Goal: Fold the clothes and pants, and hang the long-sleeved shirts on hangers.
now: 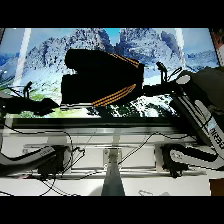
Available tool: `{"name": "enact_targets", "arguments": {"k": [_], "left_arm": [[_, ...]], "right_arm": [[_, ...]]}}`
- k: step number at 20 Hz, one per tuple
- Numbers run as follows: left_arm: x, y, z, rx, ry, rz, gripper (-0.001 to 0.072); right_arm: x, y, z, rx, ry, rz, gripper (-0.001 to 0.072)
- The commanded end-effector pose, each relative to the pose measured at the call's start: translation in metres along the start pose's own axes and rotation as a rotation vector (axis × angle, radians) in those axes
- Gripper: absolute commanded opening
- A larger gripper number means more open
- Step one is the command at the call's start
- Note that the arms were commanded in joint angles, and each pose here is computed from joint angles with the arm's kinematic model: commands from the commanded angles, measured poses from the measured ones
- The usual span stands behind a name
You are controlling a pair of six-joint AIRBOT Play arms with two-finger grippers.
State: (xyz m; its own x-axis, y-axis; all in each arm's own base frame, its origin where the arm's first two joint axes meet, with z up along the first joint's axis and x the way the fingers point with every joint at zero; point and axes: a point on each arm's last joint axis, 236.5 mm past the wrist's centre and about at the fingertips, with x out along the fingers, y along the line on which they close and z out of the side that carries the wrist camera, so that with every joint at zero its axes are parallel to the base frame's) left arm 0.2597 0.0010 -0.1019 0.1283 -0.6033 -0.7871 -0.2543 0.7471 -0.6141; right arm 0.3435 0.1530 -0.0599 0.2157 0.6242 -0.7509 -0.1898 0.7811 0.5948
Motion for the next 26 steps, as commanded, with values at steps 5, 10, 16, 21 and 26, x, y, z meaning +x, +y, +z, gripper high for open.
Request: {"name": "enact_targets", "arguments": {"k": [5, 10, 16, 21, 26], "left_arm": [[0.030, -0.018, 0.030, -0.061, -0.141, -0.175, 0.0332], [0.025, -0.040, 0.026, 0.069, -0.107, -0.229, 0.0008], [-0.103, -0.129, 0.103, 0.475, -0.326, -0.205, 0.0006], [-0.306, -0.261, 0.120, 0.865, -0.946, 0.075, 0.0006], [-0.478, -0.344, 0.018, 0.977, -1.636, 0.392, 0.0008]], "right_arm": [[-0.001, 0.000, 0.002, -0.009, -0.002, -0.004, 0.0033], [-0.013, 0.014, 0.013, -0.028, -0.049, 0.014, 0.0033], [-0.108, 0.099, 0.096, -0.257, -0.324, 0.061, 0.0033], [-0.233, 0.252, 0.118, -0.490, -0.622, 0.278, 0.0033], [-0.336, 0.393, 0.041, -0.767, -0.770, 0.517, 0.0033]]}}
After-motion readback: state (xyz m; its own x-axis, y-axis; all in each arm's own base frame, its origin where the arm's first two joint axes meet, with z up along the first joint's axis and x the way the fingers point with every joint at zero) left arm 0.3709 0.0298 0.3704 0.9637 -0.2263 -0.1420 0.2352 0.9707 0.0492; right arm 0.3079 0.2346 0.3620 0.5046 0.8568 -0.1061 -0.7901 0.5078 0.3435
